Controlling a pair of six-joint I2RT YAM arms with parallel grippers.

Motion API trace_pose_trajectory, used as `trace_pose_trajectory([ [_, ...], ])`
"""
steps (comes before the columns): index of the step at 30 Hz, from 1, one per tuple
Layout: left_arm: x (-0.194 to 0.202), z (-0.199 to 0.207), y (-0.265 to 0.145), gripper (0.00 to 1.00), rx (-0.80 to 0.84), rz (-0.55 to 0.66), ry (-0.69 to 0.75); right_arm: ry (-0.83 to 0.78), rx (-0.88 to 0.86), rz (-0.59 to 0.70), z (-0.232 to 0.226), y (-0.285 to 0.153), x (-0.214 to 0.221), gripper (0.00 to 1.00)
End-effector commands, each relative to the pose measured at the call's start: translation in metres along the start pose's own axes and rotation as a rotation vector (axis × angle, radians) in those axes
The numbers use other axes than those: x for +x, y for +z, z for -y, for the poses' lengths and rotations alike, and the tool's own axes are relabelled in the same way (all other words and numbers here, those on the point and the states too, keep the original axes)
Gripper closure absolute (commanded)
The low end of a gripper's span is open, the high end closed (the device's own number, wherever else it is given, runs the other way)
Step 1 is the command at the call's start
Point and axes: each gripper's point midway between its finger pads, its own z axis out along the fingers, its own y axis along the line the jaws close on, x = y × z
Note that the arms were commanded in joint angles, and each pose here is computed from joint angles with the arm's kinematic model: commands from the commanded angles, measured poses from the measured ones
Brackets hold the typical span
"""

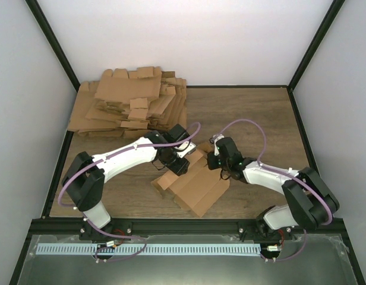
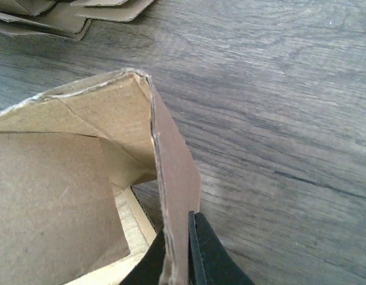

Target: Fold the paper box

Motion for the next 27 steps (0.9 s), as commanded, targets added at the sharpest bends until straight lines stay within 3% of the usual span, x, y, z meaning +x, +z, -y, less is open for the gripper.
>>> trace_pose_trajectory([
  [1,-0.010,-0.002,0.000,0.49,-0.013,0.018,-0.021,0.027,0.003,-0.009,-0.004,-0.009,0.000,0.99],
  [27,0.001,0.006,0.007,0.49,0.040,-0.022,-0.019,0.104,-0.118,-0.067,-0.036,-0.012,0.040,0.96],
])
